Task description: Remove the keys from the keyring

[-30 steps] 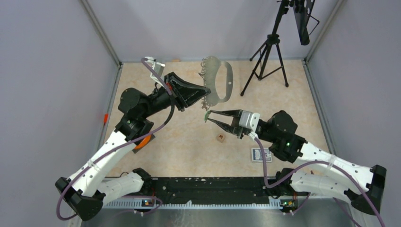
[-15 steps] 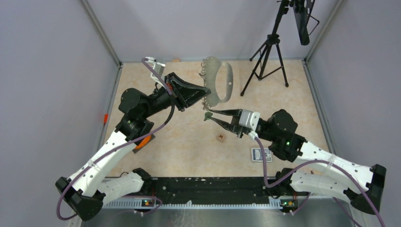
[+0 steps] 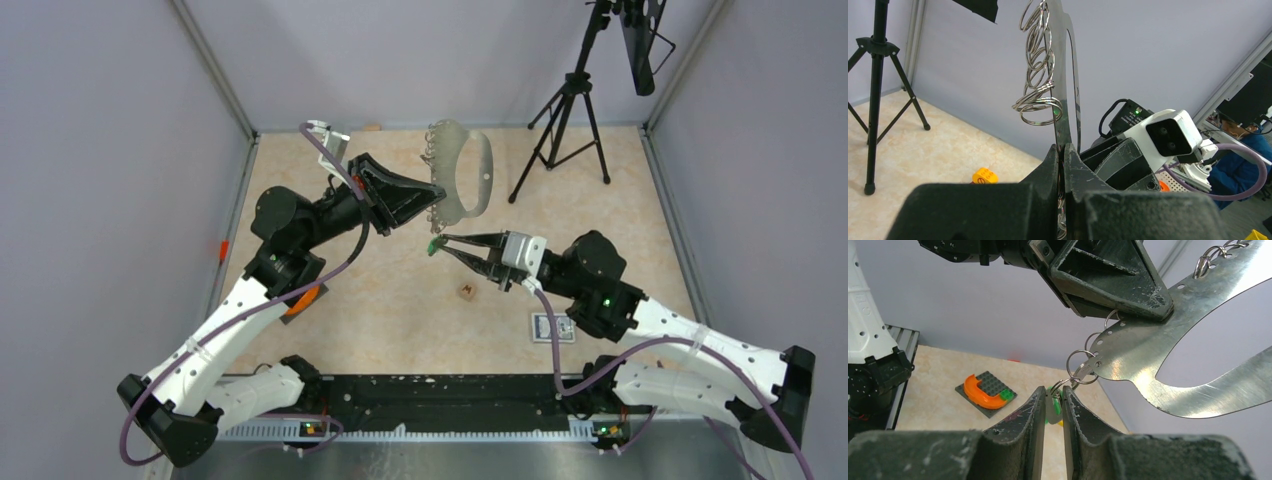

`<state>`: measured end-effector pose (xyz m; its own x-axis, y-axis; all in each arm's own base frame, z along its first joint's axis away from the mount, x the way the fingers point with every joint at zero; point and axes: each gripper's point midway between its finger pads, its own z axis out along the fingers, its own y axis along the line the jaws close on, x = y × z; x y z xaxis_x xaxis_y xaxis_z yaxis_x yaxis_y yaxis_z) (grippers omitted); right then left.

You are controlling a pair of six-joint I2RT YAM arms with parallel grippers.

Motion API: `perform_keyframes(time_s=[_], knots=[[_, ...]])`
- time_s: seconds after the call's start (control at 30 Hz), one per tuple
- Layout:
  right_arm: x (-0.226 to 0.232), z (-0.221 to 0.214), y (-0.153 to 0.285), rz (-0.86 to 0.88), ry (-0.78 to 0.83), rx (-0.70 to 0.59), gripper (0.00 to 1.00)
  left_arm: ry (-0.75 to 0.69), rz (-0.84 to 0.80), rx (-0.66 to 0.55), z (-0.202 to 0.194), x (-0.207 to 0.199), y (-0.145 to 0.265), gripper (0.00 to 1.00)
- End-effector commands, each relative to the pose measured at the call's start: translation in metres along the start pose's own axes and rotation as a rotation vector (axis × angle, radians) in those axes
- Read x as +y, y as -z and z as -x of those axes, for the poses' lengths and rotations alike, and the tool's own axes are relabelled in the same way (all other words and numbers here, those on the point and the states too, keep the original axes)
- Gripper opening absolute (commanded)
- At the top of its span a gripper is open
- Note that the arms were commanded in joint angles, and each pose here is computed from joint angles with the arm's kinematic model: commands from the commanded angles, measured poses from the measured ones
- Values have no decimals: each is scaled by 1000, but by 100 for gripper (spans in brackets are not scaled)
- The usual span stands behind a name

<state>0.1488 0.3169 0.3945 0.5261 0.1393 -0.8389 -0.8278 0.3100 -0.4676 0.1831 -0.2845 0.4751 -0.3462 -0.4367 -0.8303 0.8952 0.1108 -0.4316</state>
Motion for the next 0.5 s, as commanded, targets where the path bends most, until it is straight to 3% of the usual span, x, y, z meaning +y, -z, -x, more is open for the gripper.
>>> perform_keyframes(time_s=[0.0, 0.47], knots=[[-11, 28, -5, -10, 38, -71, 18, -46, -57, -53, 15, -17, 2, 0], [-11, 30, -7, -5, 42, -80, 16, -42, -56, -52, 14, -16, 1, 0]])
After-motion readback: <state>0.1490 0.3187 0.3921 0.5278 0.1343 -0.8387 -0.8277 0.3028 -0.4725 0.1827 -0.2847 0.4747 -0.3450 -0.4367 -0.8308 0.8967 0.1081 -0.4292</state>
